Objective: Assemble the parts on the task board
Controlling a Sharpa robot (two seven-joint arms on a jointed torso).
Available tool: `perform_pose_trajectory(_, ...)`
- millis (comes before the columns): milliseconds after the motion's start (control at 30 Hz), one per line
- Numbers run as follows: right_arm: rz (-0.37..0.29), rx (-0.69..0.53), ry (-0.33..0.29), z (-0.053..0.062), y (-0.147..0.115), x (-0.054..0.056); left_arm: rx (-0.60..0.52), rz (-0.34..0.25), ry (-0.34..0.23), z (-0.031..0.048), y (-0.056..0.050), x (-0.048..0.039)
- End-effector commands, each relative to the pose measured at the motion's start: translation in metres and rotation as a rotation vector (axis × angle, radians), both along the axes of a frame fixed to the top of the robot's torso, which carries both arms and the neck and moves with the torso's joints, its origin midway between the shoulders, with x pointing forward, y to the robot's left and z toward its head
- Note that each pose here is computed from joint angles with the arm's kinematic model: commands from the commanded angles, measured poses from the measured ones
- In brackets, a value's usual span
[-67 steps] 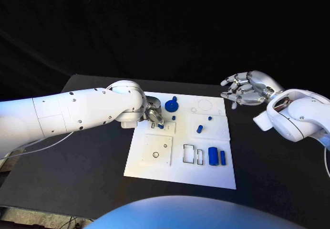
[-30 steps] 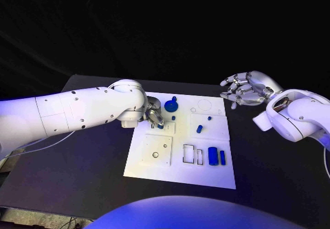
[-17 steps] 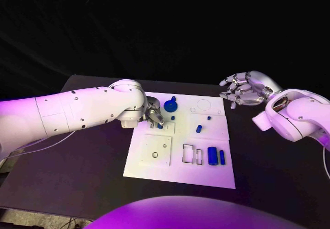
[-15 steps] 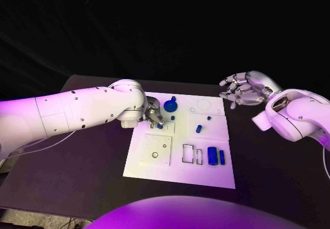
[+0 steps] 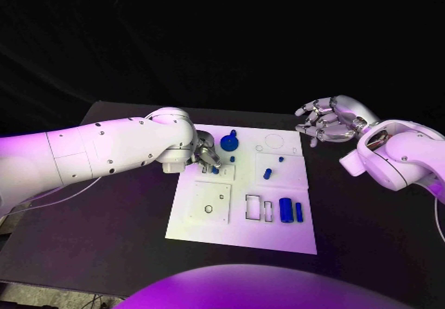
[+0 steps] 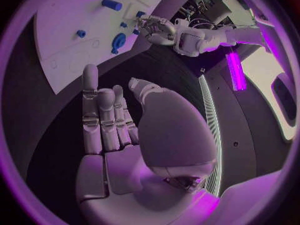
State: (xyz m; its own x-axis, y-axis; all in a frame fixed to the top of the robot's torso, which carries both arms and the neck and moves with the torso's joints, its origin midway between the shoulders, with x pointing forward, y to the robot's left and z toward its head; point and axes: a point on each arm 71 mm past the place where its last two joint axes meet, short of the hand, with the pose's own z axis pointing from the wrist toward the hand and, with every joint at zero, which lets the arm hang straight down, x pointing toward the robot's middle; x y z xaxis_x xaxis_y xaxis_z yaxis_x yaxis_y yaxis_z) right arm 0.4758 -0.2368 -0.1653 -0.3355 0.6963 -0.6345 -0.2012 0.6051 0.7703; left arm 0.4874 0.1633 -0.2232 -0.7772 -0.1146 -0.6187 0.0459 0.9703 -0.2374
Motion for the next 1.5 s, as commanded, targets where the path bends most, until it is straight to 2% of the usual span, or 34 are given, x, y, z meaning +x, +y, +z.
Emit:
perform_pose_trajectory(33, 0.013, -0.002, 0.001, -0.0002, 0.0013, -0.001, -0.003, -0.005, 0.023, -0.002, -0.0021, -0.002)
perform_pose_trajectory(1233, 0.015, -0.003, -0.017, 0.0006, 0.0009, -0.0008, -0.001, 0.013, 0.026, -0.0025, 0.0015, -0.0008)
perform_pose_trajectory(1500, 0.013, -0.004, -0.016, -0.0003, 0.0004, -0.0005, -0.013, 0.025, 0.014, -0.0001, 0.0046, -0.0016)
